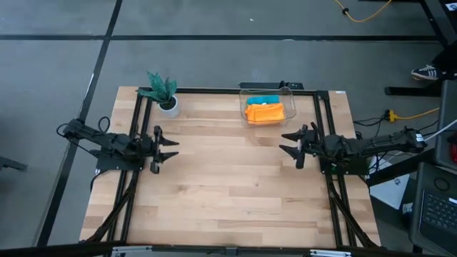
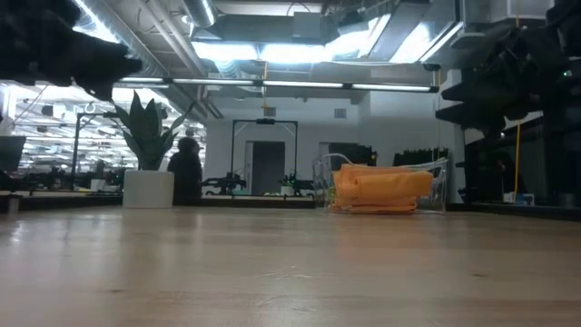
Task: Fold microfiber towels
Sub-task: Return to Home Position
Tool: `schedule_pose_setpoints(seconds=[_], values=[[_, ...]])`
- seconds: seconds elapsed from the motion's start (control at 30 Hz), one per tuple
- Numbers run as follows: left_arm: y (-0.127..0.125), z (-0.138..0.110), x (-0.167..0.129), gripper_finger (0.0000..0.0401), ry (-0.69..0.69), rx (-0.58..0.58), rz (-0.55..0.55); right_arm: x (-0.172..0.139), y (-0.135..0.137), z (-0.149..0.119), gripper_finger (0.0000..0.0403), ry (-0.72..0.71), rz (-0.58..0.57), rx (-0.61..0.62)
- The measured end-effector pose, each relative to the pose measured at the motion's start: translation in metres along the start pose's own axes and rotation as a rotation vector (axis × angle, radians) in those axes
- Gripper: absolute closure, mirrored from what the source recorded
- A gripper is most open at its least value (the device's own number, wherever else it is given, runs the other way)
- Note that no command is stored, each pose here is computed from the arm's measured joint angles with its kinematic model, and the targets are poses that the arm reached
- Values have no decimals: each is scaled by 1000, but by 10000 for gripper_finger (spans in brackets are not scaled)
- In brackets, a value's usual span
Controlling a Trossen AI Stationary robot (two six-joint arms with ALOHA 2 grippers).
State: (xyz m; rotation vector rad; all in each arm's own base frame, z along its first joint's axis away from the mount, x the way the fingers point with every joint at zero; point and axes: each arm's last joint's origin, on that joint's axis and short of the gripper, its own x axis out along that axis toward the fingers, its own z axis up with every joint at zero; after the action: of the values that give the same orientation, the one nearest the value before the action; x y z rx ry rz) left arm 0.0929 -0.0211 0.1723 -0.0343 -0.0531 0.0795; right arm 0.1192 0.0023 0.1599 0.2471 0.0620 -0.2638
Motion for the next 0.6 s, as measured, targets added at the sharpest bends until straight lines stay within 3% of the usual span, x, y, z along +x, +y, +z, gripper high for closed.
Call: schedule_pose_setpoints(seconds=[0.13, 0.6], values=[[-4, -1, 0, 239, -3, 42, -125, 0, 1, 1, 142, -10, 11, -69], [-4, -1, 0, 239, 0, 23, -122, 0, 0, -1, 142, 10, 9, -152]])
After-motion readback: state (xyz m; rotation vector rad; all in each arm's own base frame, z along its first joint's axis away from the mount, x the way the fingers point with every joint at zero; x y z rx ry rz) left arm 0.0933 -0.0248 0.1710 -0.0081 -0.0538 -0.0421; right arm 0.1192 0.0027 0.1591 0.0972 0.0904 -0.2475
